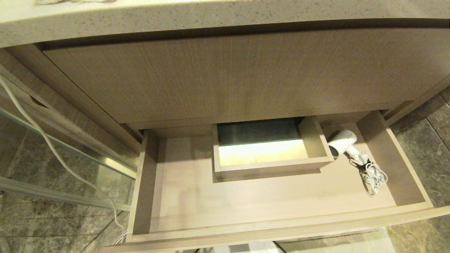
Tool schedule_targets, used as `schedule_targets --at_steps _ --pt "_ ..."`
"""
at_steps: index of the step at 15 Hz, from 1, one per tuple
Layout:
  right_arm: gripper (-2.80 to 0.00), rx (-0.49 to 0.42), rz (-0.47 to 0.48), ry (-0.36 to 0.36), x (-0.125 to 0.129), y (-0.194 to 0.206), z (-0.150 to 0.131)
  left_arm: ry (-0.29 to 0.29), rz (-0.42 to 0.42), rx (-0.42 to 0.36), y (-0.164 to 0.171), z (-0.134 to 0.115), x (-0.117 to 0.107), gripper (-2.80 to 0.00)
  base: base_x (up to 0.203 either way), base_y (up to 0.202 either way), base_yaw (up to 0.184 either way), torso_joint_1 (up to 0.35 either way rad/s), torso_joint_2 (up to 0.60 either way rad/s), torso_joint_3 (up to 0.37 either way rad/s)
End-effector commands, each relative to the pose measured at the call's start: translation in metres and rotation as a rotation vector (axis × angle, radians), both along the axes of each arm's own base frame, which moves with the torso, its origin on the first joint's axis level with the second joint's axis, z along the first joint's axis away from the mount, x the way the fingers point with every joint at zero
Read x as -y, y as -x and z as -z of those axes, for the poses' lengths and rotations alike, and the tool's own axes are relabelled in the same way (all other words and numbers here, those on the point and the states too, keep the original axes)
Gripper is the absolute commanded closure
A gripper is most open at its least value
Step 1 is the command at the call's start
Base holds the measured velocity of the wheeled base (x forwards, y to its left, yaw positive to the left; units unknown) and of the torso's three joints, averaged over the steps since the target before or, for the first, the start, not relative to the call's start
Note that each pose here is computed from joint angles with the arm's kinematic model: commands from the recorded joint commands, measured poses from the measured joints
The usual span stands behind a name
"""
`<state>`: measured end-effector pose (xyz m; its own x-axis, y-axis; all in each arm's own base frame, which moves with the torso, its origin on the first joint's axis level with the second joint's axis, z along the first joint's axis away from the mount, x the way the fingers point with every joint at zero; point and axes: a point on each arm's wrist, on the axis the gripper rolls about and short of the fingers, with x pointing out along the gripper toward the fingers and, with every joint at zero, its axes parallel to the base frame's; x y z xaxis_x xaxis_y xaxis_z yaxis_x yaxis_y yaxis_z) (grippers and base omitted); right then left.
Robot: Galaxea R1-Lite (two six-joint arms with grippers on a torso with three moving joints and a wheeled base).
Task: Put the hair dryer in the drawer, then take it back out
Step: Take the hairdryer out
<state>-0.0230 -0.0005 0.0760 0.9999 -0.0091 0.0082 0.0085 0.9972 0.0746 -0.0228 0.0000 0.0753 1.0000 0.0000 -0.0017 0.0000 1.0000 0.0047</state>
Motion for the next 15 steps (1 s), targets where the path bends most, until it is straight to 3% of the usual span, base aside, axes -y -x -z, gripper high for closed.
schedule_targets --at_steps 1,10,13,15 --pt "0.00 -0.002 0.000 -0.001 0.000 0.000 0.001 0.000 0.000 -0.001 0.000 0.000 0.000 0.00 0.000 0.000 0.000 0.000 0.00 0.000" --pt "0.00 0.021 0.001 0.001 0.000 0.002 -0.008 0.000 0.000 -0.001 0.000 0.000 0.000 0.00 0.000 0.000 0.000 0.000 0.00 0.000" --pt "0.00 0.037 0.003 -0.006 0.000 0.019 -0.067 0.000 0.000 -0.001 0.000 0.000 0.000 0.00 0.000 0.000 0.000 0.000 0.00 0.000" --pt "0.00 -0.078 0.030 -0.010 0.001 0.011 -0.111 0.000 0.000 0.000 0.000 0.000 0.000 0.00 0.000 0.000 0.000 0.000 0.00 0.000"
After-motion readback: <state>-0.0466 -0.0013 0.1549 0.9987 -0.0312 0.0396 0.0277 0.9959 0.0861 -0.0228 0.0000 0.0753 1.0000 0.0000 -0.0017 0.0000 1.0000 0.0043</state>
